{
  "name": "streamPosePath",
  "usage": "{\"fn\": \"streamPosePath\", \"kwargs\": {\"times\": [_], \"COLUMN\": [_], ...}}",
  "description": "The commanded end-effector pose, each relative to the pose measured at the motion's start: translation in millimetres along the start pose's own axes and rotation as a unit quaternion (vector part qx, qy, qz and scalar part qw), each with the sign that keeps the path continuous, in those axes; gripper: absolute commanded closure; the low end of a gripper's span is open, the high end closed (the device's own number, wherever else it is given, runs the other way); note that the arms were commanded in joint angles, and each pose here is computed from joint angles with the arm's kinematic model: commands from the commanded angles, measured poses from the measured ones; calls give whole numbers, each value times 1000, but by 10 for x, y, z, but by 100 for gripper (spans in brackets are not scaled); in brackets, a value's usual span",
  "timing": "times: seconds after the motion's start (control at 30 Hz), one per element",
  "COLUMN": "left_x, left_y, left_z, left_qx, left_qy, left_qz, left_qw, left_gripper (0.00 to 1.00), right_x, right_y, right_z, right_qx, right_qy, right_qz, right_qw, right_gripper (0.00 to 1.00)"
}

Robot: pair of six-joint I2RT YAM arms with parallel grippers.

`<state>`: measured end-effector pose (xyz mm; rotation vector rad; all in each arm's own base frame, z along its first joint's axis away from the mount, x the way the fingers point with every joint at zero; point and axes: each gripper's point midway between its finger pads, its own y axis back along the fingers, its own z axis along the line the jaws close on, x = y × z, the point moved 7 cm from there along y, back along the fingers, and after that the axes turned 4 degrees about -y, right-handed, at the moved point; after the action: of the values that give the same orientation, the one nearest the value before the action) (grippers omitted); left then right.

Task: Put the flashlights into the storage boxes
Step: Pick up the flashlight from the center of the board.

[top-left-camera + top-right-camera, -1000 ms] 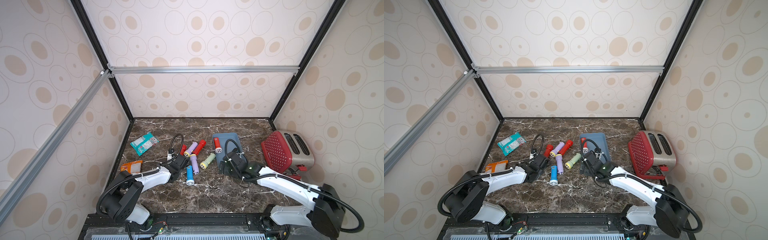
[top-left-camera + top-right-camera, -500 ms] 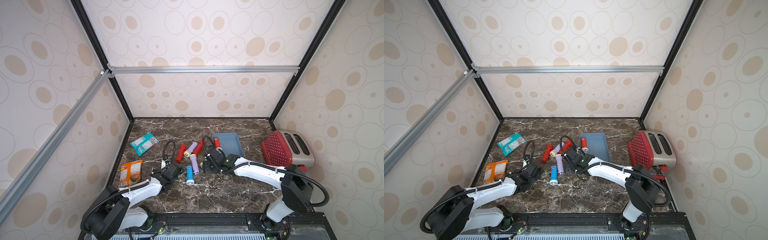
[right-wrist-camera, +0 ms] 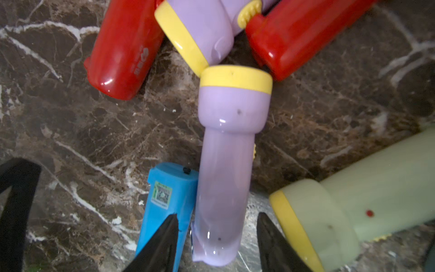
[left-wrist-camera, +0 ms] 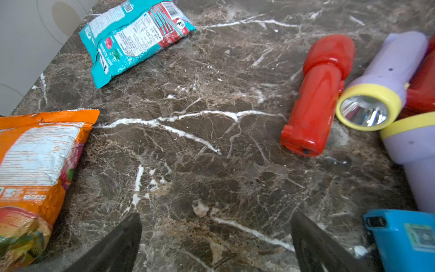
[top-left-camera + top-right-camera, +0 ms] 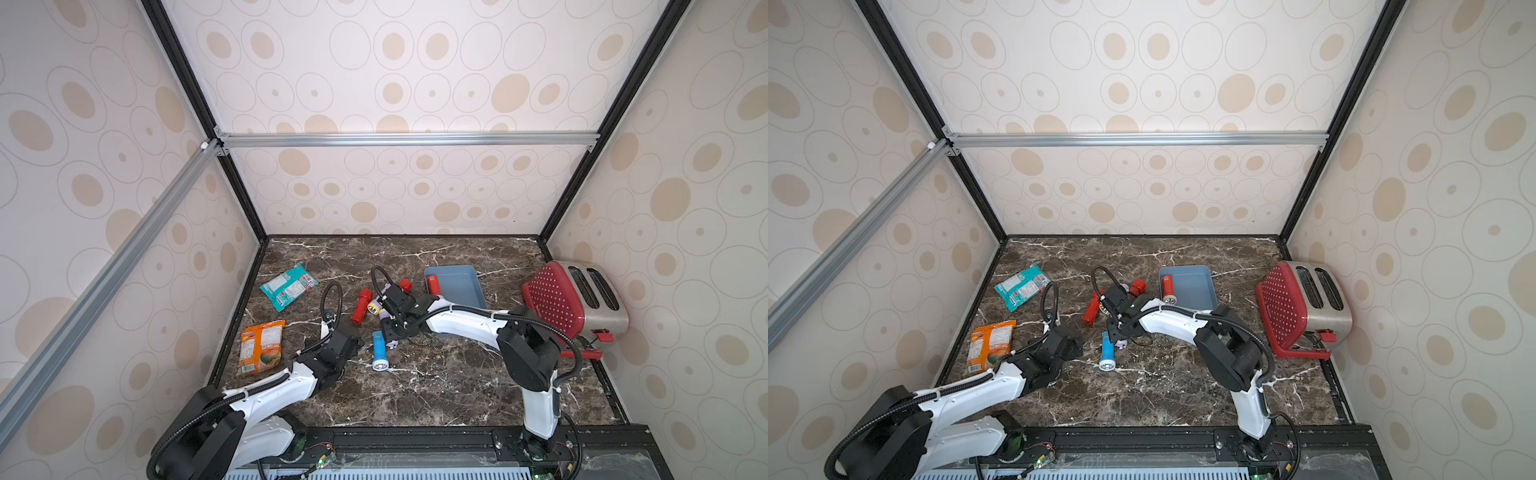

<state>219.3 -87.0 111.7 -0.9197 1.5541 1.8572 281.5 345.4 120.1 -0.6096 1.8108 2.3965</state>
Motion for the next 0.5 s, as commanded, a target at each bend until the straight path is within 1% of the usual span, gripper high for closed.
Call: {"fn": "streamPosePath", "kwargs": {"times": [0.0, 0.17, 0.47], "left_x": [-14, -13, -9], "left_y": [30, 23, -14], "left_z": [5, -11, -72], "left_qx": [9, 13, 19], "left_qy": [5, 2, -18], "left_qz": [-14, -12, 5], "left_qw": [1000, 1000, 1000], "left_gripper": [1, 1, 1], "right_x": [-7, -90, -182], "right_y": [-64, -176, -327], "right_z": [-24, 18, 45], "right_qx": [37, 48, 69], "right_qy": [18, 21, 7], "right_qz": [15, 13, 11], "right_qw": [999, 999, 998], "right_gripper": [44, 44, 48]}}
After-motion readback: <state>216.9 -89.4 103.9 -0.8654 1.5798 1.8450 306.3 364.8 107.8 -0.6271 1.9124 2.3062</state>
